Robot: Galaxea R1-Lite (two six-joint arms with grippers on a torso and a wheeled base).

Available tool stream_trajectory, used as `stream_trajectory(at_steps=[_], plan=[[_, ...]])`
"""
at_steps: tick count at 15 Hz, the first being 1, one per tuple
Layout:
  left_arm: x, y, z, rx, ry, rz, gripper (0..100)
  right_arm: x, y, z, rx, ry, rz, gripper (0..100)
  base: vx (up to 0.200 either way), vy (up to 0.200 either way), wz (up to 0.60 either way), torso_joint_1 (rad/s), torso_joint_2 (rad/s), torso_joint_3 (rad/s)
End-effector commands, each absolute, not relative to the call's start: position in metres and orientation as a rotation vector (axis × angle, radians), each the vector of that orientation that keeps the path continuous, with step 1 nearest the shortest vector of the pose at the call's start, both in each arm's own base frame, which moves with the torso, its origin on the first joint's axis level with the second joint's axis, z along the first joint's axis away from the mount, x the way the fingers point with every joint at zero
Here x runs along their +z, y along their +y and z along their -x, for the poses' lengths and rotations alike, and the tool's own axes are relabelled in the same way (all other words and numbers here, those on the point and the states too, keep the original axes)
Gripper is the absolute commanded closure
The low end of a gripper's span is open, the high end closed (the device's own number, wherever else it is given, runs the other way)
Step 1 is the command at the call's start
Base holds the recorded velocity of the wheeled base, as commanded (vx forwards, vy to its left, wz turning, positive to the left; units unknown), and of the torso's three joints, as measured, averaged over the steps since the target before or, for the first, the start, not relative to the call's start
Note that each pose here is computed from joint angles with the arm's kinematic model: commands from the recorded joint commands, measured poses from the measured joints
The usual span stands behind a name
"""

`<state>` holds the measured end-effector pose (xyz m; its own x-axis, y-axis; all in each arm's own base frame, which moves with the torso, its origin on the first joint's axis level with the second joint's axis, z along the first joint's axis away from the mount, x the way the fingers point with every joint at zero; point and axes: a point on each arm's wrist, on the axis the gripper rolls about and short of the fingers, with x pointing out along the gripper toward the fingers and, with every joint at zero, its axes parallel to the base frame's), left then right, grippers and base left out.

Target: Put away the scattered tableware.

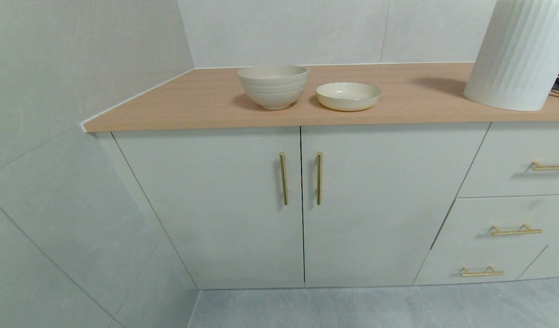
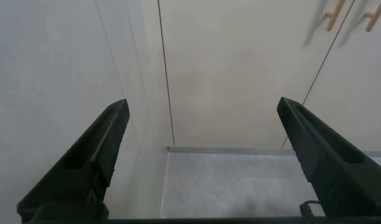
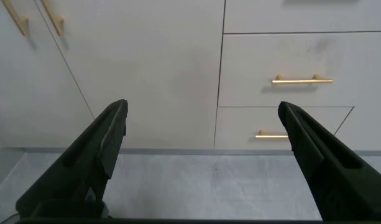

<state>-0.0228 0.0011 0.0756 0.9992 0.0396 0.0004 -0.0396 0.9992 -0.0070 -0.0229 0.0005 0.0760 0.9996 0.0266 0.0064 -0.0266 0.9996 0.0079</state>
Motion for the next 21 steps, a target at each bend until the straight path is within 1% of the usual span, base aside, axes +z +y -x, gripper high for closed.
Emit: stream_trajectory(at_steps=[1, 2, 10, 14, 18, 19, 20, 21], plan=[[0.075, 0.001, 0.023, 0.040, 0.000, 0.008, 0, 0.076, 0.001, 0.023, 0.028, -0.006, -0.009, 0, 0.200, 0.000, 0.00, -0.012, 0.02, 0.017], [0.075, 0.001, 0.023, 0.040, 0.000, 0.008, 0, 0.076, 0.001, 0.023, 0.028, -0.006, -0.009, 0, 0.200, 0.000, 0.00, -0.017, 0.00, 0.012], [0.075, 0.001, 0.023, 0.040, 0.000, 0.008, 0, 0.076, 0.001, 0.023, 0.029, -0.006, -0.005, 0, 0.000, 0.000, 0.00, 0.000, 0.00, 0.000], [0.075, 0.001, 0.023, 0.040, 0.000, 0.003, 0, 0.077, 0.001, 0.020, 0.079, 0.035, 0.040, 0, 0.000, 0.000, 0.00, 0.000, 0.00, 0.000], [0.075, 0.001, 0.023, 0.040, 0.000, 0.005, 0, 0.079, 0.002, 0.020, 0.105, 0.026, 0.050, 0, 0.000, 0.000, 0.00, 0.000, 0.00, 0.000], [0.075, 0.001, 0.023, 0.040, 0.000, 0.005, 0, 0.120, 0.003, 0.029, 0.210, -0.094, -0.001, 0, 0.000, 0.000, 0.00, 0.000, 0.00, 0.000], [0.075, 0.001, 0.023, 0.040, 0.000, 0.003, 0, 0.135, 0.003, 0.031, 0.264, -0.111, -0.031, 0, 0.000, 0.000, 0.00, 0.000, 0.00, 0.000], [0.075, 0.001, 0.023, 0.040, 0.000, 0.003, 0, 0.152, 0.004, 0.019, 0.309, -0.049, -0.027, 0, 0.000, 0.000, 0.00, 0.000, 0.00, 0.000]])
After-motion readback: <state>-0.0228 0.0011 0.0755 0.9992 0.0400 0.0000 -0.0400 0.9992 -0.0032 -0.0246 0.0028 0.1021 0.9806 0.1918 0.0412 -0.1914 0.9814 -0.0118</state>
